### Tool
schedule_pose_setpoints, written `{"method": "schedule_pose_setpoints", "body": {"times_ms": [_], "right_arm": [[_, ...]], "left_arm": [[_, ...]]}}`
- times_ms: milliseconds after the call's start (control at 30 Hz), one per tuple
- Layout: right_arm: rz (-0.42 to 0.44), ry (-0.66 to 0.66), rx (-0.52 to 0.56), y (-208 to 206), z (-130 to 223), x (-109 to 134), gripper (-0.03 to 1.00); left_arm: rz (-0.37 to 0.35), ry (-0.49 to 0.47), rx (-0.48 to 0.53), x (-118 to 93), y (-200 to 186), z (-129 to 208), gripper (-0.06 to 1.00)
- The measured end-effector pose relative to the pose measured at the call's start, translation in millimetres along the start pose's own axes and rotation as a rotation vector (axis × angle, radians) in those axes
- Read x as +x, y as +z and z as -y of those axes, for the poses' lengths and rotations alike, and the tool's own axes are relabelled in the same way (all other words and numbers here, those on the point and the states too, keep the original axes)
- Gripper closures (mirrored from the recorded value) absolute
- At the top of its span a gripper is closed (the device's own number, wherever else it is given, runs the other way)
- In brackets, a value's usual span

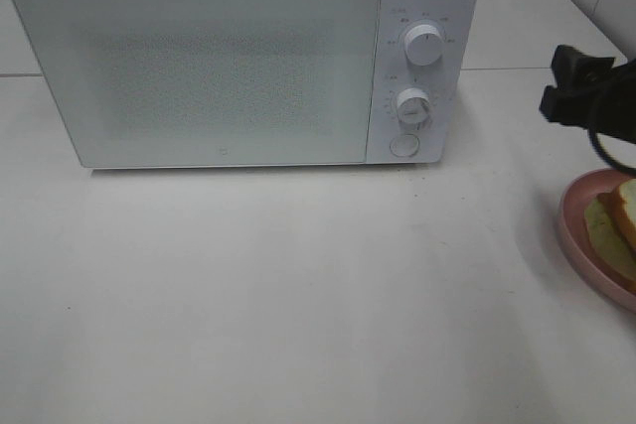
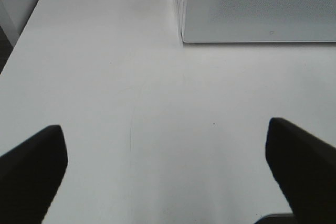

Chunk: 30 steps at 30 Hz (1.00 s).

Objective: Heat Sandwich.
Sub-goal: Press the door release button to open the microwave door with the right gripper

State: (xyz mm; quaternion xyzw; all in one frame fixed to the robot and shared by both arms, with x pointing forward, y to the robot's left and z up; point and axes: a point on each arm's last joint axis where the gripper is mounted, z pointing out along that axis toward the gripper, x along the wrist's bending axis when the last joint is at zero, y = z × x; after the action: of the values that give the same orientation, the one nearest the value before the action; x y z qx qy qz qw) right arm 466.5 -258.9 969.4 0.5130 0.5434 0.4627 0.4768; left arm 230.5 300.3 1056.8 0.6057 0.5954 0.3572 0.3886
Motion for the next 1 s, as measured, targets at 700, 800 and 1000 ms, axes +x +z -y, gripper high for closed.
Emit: {"method": "schedule_pose_setpoints", "body": {"times_ms": [700,800,1000], "right_arm": [[-0.103,-0.076,0.165,-17.5,61.1,83.8,0.21],[-0.113,-0.082,0.177,-20.0,64.4,88.9,0.21],[-0.116,-0.082,0.178,-21.5,65.1,91.6,0.21]], "left_arm": [[0.000,0.000,0.000,0.0,0.0,0.0,-0.03],[0.000,0.000,0.000,0.0,0.0,0.0,-0.03],[0.000,0.000,0.000,0.0,0.0,0.0,-0.03]]}}
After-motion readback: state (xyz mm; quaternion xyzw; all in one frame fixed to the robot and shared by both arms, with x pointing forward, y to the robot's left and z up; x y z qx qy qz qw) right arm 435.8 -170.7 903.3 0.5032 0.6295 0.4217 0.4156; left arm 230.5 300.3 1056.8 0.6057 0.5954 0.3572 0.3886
